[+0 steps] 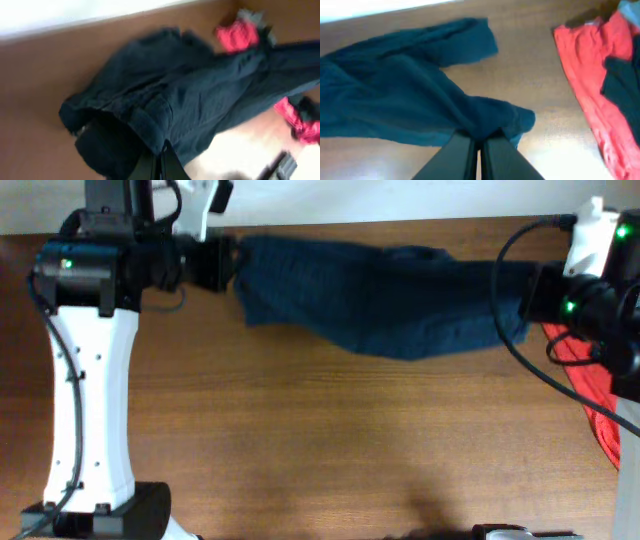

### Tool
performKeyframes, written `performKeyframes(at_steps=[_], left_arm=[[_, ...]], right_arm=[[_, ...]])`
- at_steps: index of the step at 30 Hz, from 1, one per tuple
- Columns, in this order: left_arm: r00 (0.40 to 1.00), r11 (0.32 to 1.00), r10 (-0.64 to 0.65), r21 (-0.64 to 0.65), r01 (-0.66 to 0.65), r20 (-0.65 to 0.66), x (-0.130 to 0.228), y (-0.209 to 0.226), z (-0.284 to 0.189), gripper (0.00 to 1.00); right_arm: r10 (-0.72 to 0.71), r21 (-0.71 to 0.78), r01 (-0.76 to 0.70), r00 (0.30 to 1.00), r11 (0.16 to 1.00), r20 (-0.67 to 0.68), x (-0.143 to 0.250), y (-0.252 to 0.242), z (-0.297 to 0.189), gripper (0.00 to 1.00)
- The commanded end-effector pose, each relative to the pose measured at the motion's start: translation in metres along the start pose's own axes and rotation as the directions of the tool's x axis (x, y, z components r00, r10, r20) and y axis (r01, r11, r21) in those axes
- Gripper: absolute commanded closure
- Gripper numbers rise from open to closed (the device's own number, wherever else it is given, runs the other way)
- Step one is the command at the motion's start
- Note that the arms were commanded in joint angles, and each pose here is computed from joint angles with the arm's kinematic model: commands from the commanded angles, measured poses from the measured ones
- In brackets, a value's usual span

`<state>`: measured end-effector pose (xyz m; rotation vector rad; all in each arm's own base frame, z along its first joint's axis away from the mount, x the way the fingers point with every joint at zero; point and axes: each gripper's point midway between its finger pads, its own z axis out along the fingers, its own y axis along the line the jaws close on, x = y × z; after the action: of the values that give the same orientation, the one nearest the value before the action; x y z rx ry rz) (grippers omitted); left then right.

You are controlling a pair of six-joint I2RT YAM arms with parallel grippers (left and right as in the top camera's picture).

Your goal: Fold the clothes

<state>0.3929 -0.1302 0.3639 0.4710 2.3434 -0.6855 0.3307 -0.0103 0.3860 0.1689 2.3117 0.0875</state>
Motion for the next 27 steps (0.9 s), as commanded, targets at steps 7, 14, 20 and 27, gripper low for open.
performKeyframes(at_steps=[7, 14, 20, 27], left_arm=[[0.962, 0.981, -0.091, -0.187, 0.043, -0.256, 0.067, 0.027, -0.013, 0.85], [0.961, 0.967, -0.091, -0.252, 0.023, -0.26, 0.068, 0.039, -0.015, 0.8], [0.966, 0.958, -0.08, -0.285, 0.008, -0.244, 0.059, 0.054, -0.003, 0.8], [0.923, 0.968, -0.136, -0.247, 0.046, -0.361, 0.081, 0.055, 0.024, 0.85]], right_arm=[[0.018, -0.122, -0.045, 0.977, 0.992, -0.211, 0.051, 0.019, -0.006, 0.95], [0.023, -0.189, -0.082, 0.955, 0.979, -0.294, 0.066, 0.03, 0.02, 0.94], [0.019, -0.212, -0.08, 0.96, 0.974, -0.278, 0.055, 0.032, 0.07, 0.94], [0.02, -0.29, -0.126, 0.939, 0.949, -0.343, 0.053, 0.046, 0.14, 0.95]])
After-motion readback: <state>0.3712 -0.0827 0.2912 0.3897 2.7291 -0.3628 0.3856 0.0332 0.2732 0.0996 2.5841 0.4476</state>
